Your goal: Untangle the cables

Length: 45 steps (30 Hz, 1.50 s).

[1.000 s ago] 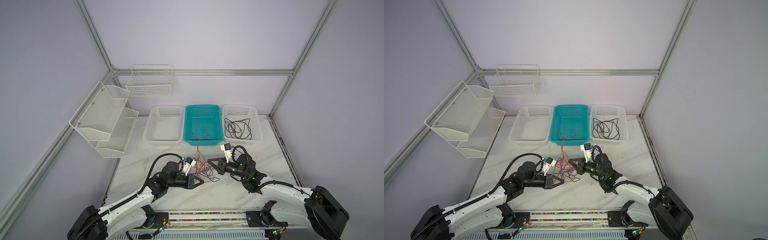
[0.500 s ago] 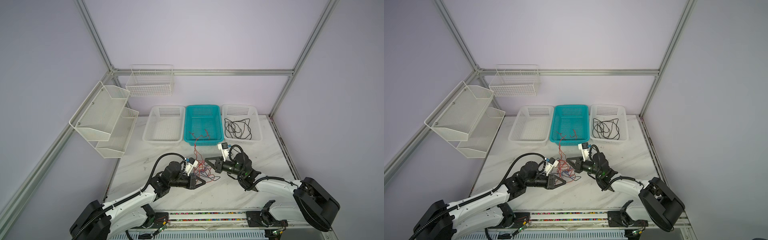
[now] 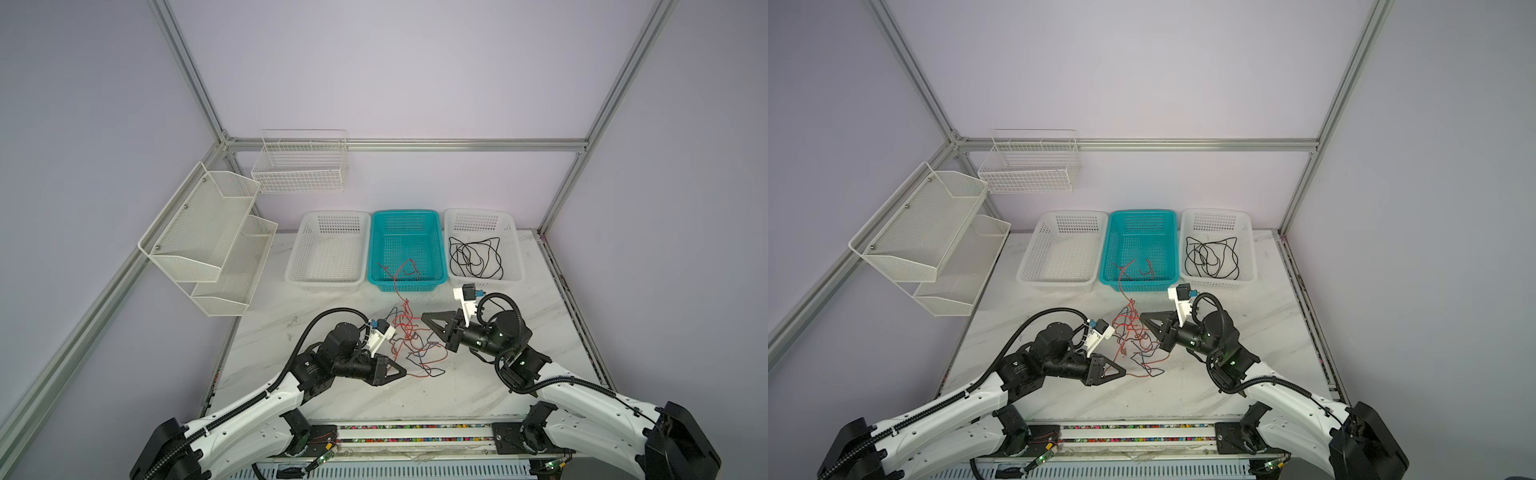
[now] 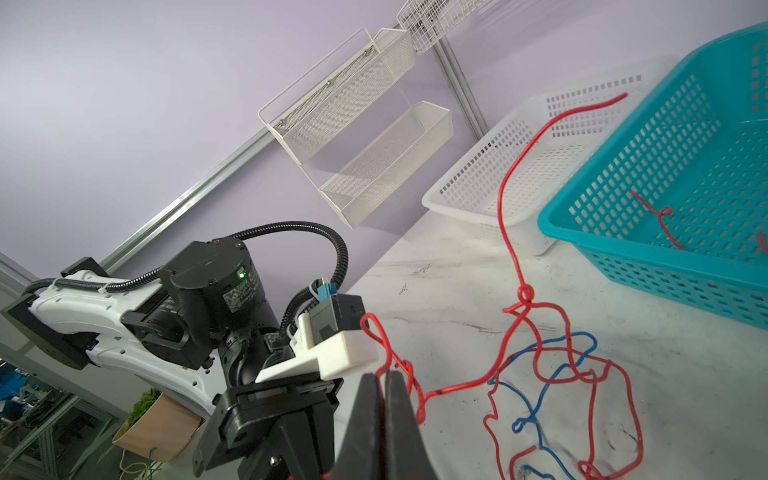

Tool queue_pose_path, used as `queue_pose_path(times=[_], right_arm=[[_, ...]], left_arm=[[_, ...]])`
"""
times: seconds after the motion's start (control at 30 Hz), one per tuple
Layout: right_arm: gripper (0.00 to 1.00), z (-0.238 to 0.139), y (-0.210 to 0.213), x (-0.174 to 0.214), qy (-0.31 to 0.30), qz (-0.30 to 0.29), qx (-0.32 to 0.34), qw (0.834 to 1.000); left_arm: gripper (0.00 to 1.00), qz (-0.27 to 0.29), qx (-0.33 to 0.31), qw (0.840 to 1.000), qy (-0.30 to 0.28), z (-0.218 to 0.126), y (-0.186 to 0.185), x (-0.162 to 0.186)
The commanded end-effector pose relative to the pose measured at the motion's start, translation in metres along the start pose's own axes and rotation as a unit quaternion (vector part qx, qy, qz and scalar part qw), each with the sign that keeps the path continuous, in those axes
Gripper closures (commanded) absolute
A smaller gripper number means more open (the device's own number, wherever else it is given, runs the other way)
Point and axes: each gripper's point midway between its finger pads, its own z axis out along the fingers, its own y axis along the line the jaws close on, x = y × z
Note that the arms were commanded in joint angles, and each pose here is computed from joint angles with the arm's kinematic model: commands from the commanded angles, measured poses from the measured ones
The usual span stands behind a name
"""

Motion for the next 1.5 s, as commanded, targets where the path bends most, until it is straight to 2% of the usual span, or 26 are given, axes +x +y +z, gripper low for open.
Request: queue_pose_path(times=[0.0,0.13,0.2,0.53,0.67,1.03,1.23,1.47], right_arm=[[1.00,0.001,-0.011,0.007,0.011,-0.011,0.024,1.000],[1.00,0.002,-0.030,0.006,0.004,0.005,0.072,0.997],[1.00,0.001,-0.031,0.006,0.001,0.002,0.075,0.997],[1.00,0.020,0.000,0.006,0.016,0.009,-0.037,0.999],[1.00,0.028,0.005,0.017,0.046,0.019,-0.068,0.996],[1.00,0.044,-0.020,0.037,0.073,0.070,-0.041,0.994],[1.00,0.050,-0.062,0.048,0.078,0.092,0.055,0.991],[1.00,0.029,-0.128,0.062,0.072,0.120,0.192,0.971]], left_arm=[[1.00,0.062,0.043,0.997,-0.014,-0.017,-0.048,-0.023],[1.00,0.084,0.062,0.994,-0.013,-0.026,-0.064,-0.023],[1.00,0.088,0.079,0.993,-0.003,-0.027,-0.070,-0.019],[1.00,0.109,0.129,0.986,0.009,-0.019,-0.089,-0.030],[1.00,0.121,0.135,0.983,0.015,-0.014,-0.092,-0.034],[1.00,0.165,0.184,0.969,0.015,-0.022,-0.122,-0.039],[1.00,0.190,0.200,0.961,-0.013,-0.038,-0.144,-0.045],[1.00,0.190,0.111,0.974,-0.052,-0.048,-0.131,-0.065]])
